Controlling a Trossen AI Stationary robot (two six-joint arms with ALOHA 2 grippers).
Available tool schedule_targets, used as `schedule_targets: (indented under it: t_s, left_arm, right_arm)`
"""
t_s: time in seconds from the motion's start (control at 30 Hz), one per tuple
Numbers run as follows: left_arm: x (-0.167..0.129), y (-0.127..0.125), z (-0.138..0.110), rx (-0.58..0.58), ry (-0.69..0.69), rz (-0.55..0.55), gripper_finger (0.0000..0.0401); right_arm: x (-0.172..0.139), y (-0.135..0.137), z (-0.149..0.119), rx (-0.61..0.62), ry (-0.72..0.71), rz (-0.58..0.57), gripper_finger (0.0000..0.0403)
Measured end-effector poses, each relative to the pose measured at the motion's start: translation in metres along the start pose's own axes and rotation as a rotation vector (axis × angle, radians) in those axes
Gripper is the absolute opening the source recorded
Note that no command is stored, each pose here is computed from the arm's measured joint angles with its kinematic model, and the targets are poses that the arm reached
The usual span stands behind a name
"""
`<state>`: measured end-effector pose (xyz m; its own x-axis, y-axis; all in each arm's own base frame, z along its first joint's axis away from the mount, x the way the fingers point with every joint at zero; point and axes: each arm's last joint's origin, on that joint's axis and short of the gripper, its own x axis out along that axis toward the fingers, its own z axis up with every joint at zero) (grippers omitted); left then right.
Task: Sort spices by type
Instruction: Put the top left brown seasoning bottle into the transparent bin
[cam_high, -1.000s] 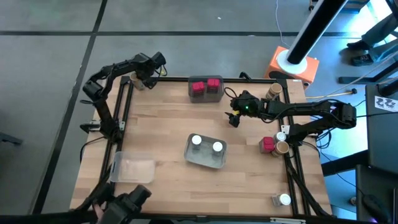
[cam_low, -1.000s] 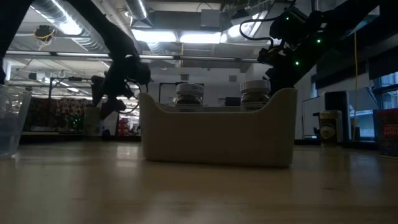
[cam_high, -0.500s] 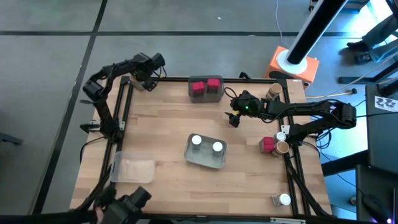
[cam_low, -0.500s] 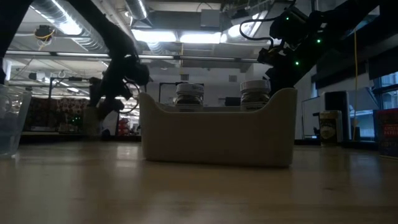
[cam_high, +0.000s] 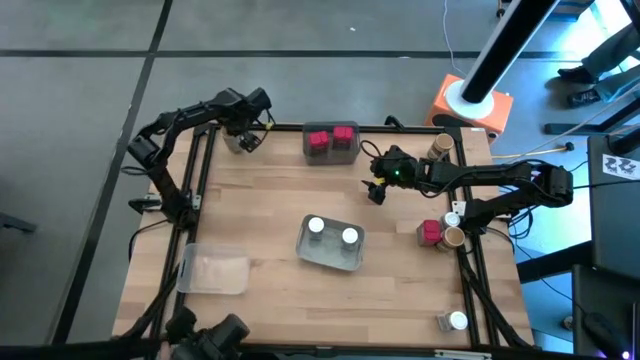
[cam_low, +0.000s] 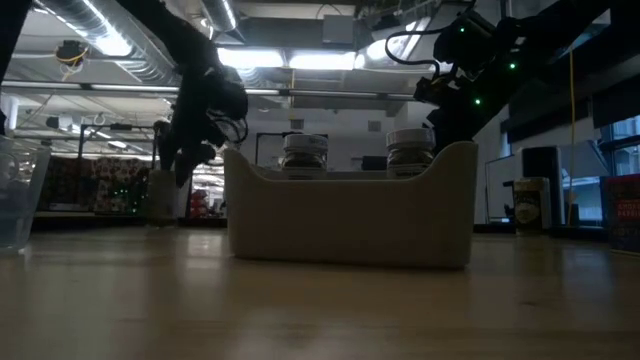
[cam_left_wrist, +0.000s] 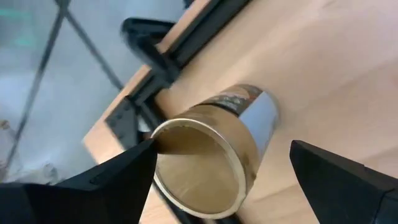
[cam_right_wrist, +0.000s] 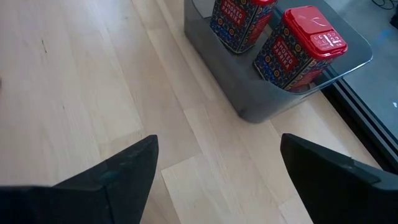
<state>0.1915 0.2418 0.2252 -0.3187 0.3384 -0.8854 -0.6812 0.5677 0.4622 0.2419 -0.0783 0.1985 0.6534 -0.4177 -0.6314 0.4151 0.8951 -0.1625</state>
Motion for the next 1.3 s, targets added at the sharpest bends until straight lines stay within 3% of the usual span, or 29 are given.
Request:
schedule_targets:
  t_s: [0.17, 0.33, 0.6, 0.77, 0.93, 1.3]
  left_arm:
    - [-0.022, 0.005, -0.007, -0.041, -0.073, 0.008, 0.0347]
    - [-0.025, 0.015, -0.010, -0.051, -0.083, 0.016, 0.0347]
    - [-0.010, 0.036, -0.015, -0.094, -0.038, -0.092, 0.0347]
    - [-0.005, 0.044, -0.015, -0.106, -0.051, -0.219, 0.0347]
    - [-0.001, 0.047, -0.016, -0.125, -0.046, -0.231, 0.0347]
    - [0.035, 0.030, -0.018, -0.097, 0.019, -0.270, 0.0345]
  right_arm:
    - [0.000, 0.000, 0.000, 0.000, 0.000, 0.000, 0.0337]
    - [0.000, 0.000, 0.000, 0.000, 0.000, 0.000, 0.0337]
    - [0.000, 0.000, 0.000, 0.000, 0.000, 0.000, 0.0337]
    - [0.000, 0.000, 0.000, 0.000, 0.000, 0.000, 0.0337]
    - [0.000, 0.000, 0.000, 0.000, 0.000, 0.000, 0.0337]
    - [0.000, 0.000, 0.000, 0.000, 0.000, 0.000, 0.0337]
